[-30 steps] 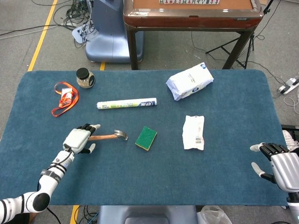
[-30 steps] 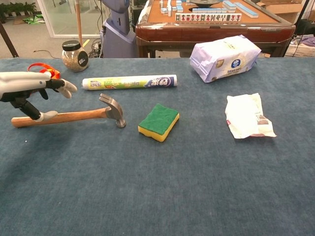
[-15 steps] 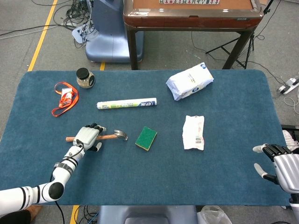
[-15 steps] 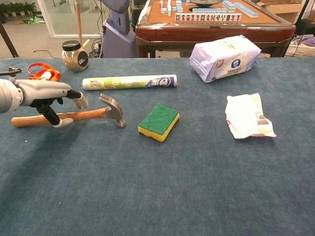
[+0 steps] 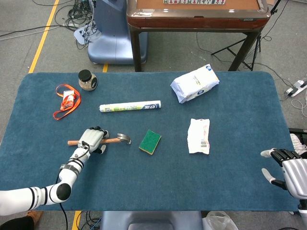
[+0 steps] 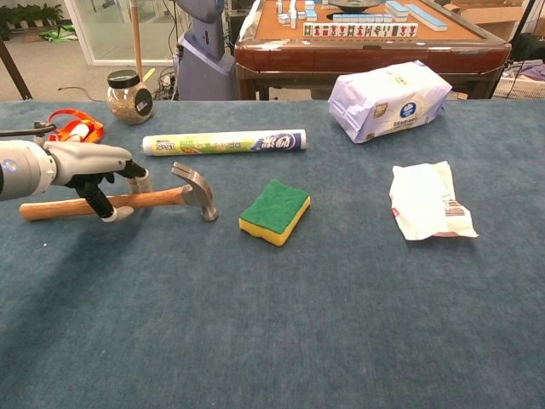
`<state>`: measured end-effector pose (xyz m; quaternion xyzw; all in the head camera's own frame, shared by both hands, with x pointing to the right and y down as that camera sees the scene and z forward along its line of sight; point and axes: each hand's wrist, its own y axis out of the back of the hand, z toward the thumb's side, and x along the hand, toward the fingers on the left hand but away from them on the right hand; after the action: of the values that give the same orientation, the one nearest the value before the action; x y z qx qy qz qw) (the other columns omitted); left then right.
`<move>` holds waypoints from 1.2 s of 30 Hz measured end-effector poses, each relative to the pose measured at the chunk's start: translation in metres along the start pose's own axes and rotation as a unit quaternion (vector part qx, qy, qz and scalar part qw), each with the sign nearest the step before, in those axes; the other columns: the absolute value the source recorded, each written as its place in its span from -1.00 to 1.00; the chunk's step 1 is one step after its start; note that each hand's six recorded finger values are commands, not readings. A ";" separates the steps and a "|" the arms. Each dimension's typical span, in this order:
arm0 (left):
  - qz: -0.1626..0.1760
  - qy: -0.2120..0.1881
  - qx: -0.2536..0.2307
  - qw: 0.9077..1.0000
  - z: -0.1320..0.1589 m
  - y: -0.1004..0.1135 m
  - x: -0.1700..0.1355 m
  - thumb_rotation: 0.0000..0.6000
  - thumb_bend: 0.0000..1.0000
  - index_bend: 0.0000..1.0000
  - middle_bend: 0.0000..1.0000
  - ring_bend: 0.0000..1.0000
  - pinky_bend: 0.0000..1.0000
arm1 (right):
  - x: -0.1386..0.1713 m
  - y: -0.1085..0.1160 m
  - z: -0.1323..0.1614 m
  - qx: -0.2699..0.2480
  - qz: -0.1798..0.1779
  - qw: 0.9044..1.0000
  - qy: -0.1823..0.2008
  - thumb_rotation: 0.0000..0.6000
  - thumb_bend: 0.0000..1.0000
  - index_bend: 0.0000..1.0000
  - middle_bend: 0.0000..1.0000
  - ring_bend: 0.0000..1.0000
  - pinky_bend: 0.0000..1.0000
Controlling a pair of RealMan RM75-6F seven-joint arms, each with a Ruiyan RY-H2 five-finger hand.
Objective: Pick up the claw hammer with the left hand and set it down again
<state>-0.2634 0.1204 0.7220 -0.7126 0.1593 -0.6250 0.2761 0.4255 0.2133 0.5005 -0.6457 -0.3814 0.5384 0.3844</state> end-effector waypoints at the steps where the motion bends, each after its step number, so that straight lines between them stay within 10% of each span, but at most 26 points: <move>1: 0.000 0.000 0.000 1.000 0.000 0.000 0.001 1.00 -0.19 -0.35 -0.34 -0.71 -0.70 | 0.000 0.000 0.000 0.000 0.000 1.000 -0.001 1.00 -0.44 -0.21 -0.14 -0.28 -0.13; 36: -0.005 -0.008 0.004 1.000 0.010 -0.001 0.010 1.00 -0.05 -0.08 -0.04 -0.44 -0.70 | 0.003 -0.001 -0.002 0.001 0.002 1.000 -0.008 1.00 -0.44 -0.21 -0.14 -0.28 -0.13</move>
<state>-0.2519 0.1178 0.7298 -0.7173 0.1513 -0.6212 0.2769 0.4281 0.2159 0.5002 -0.6419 -0.3827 0.5444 0.3809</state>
